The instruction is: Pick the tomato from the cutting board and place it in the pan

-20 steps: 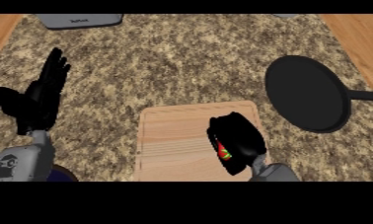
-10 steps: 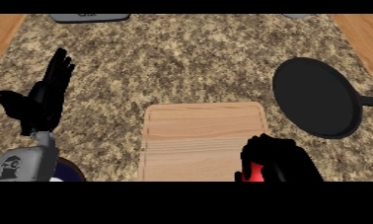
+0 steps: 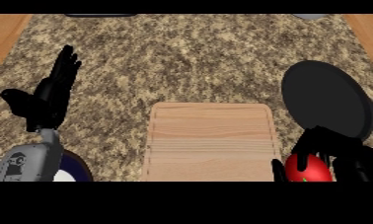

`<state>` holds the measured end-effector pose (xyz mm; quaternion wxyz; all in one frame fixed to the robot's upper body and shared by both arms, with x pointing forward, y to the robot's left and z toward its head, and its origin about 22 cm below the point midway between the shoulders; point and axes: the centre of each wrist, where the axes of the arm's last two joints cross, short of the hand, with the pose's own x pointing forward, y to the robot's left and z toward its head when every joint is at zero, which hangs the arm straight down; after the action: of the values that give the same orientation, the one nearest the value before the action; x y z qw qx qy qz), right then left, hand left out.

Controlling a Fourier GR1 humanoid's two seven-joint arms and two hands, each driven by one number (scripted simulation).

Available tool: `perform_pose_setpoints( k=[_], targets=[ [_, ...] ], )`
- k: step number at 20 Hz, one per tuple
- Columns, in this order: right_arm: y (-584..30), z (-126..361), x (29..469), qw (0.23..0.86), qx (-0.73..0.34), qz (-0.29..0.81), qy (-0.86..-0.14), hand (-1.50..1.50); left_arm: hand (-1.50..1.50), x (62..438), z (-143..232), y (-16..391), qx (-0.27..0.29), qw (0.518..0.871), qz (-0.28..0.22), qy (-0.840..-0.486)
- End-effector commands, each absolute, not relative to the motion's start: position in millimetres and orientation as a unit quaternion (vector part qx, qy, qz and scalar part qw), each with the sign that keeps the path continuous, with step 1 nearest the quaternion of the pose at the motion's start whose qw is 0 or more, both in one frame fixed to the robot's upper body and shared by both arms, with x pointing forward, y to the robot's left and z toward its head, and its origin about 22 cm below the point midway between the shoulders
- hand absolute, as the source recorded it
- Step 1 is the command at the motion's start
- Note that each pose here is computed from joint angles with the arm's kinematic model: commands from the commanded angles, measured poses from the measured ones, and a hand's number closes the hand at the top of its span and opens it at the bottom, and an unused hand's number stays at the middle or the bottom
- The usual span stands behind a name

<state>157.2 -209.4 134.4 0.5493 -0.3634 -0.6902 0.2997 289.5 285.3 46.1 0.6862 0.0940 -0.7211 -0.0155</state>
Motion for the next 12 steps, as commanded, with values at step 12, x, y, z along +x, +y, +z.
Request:
perform_pose_setpoints(
  k=[12],
  targets=[
    [-369.6, 99.3, 285.1, 0.523, -0.480, 0.256, -0.656, 1.50, 0.00, 308.1, 64.3, 260.6, 0.087, 0.683, -0.032, -0.725]
  ],
)
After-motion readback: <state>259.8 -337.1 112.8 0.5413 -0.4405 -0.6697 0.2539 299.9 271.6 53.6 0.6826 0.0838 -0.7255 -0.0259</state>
